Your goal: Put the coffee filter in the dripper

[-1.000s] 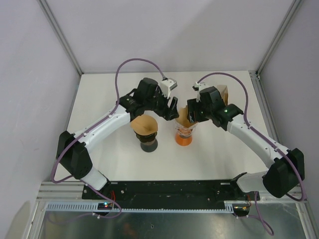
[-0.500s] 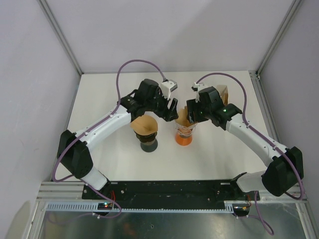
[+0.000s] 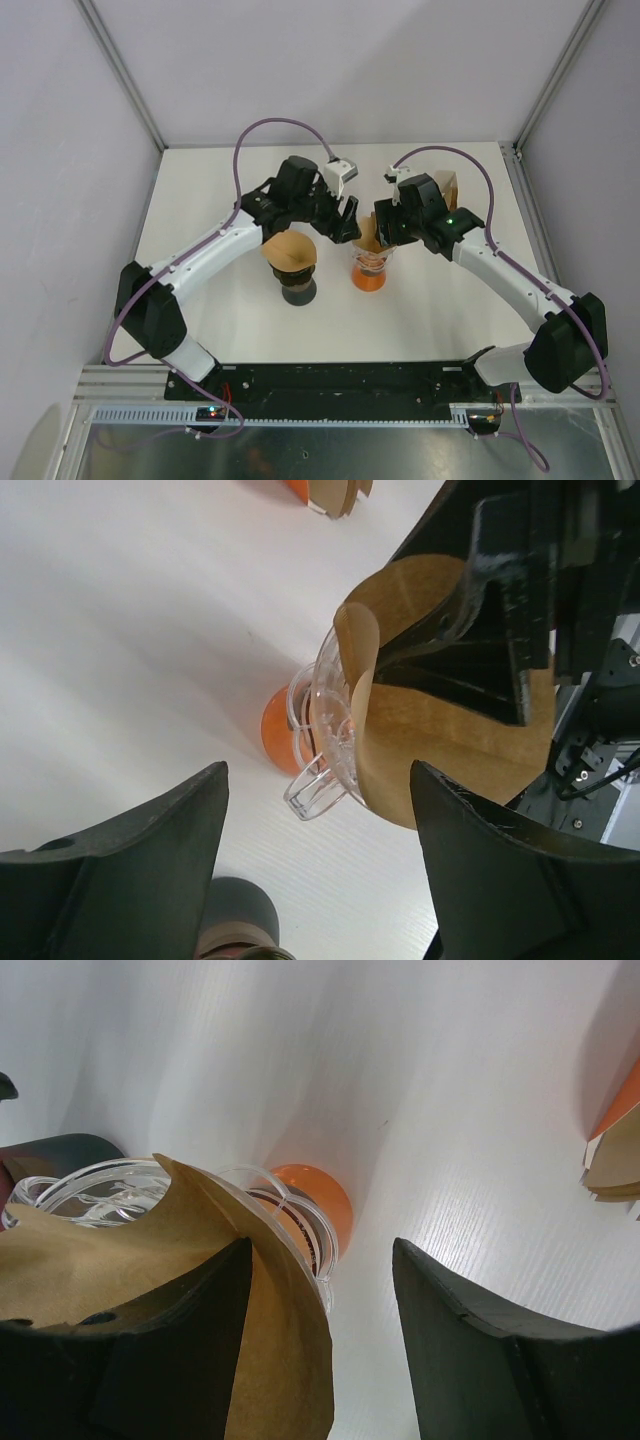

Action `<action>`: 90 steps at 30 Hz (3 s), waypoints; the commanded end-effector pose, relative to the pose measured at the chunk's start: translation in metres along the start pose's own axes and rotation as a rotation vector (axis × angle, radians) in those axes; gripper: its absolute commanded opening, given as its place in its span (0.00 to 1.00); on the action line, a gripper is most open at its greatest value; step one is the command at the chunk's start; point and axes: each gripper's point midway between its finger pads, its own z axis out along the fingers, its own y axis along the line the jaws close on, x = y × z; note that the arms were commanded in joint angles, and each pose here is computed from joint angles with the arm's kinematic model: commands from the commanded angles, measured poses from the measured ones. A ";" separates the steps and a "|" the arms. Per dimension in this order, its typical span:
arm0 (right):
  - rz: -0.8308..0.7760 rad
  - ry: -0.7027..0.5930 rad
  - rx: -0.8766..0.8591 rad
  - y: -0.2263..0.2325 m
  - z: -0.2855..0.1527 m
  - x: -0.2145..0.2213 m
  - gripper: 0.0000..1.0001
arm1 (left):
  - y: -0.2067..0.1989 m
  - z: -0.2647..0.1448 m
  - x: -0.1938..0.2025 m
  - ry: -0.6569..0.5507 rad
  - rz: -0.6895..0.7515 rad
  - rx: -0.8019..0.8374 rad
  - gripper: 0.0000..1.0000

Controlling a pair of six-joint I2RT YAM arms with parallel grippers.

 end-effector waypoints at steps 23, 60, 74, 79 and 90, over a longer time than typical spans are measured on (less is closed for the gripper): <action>-0.020 -0.027 0.028 -0.005 -0.002 -0.006 0.62 | 0.018 0.016 -0.023 -0.034 0.056 -0.083 0.58; -0.016 -0.213 -0.071 0.007 -0.039 -0.048 0.69 | -0.009 -0.013 -0.056 -0.129 0.092 -0.015 0.80; -0.015 -0.458 -0.137 0.012 -0.112 -0.097 0.99 | -0.016 -0.076 -0.107 -0.305 0.180 -0.075 0.99; 0.051 -0.568 0.005 -0.029 -0.146 -0.111 0.99 | 0.020 -0.129 -0.118 -0.395 0.152 -0.213 1.00; 0.312 -0.538 0.234 -0.138 -0.150 -0.069 0.99 | 0.160 -0.242 -0.043 -0.410 -0.012 -0.667 1.00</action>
